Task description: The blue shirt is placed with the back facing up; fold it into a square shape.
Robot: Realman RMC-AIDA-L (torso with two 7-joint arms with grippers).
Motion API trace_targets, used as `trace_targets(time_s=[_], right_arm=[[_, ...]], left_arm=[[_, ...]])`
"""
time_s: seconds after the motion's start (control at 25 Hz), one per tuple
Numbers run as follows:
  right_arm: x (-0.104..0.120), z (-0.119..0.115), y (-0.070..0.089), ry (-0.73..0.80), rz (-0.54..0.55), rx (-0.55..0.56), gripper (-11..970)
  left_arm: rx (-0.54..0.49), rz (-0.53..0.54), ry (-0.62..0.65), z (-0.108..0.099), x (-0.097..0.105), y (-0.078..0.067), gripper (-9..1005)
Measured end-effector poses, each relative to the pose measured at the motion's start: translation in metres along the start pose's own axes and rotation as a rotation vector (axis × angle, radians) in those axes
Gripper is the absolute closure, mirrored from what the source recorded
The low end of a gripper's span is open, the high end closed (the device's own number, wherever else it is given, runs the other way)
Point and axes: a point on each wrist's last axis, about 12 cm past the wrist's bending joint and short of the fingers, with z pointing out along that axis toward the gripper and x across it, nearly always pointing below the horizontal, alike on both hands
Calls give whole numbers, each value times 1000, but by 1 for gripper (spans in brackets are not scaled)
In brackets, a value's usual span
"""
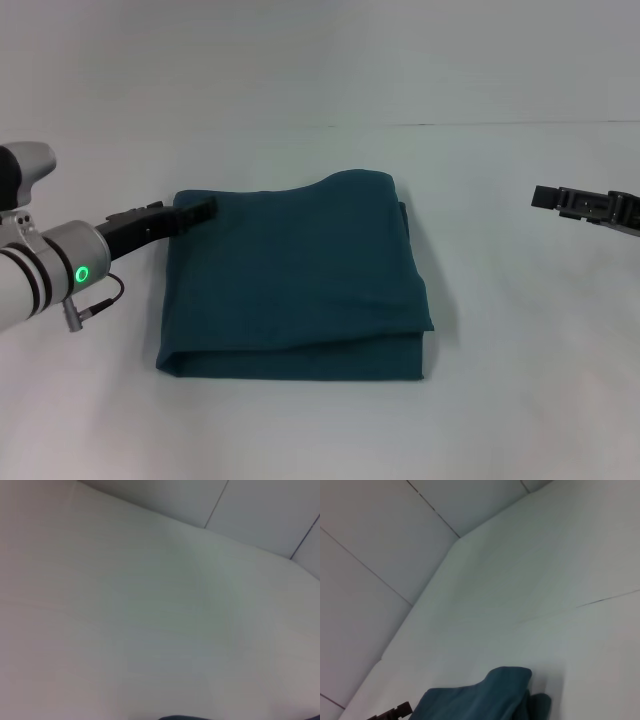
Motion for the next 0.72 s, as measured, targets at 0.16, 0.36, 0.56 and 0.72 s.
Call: trace_targets(time_s=[0.16, 0.36, 0.56, 0.72], right_arm=[[2, 0, -1, 1, 4, 3, 123], [3, -1, -1, 1, 13, 6, 122], [4, -1, -2, 1, 16, 7, 122], [5, -1, -2, 1, 18, 6, 122]], left_arm=[[-14, 5, 4, 2, 0, 0, 89], [-14, 19, 19, 6, 2, -4, 91], [-12, 34, 28, 8, 2, -6, 93], [-2, 49, 38, 10, 3, -10, 94]])
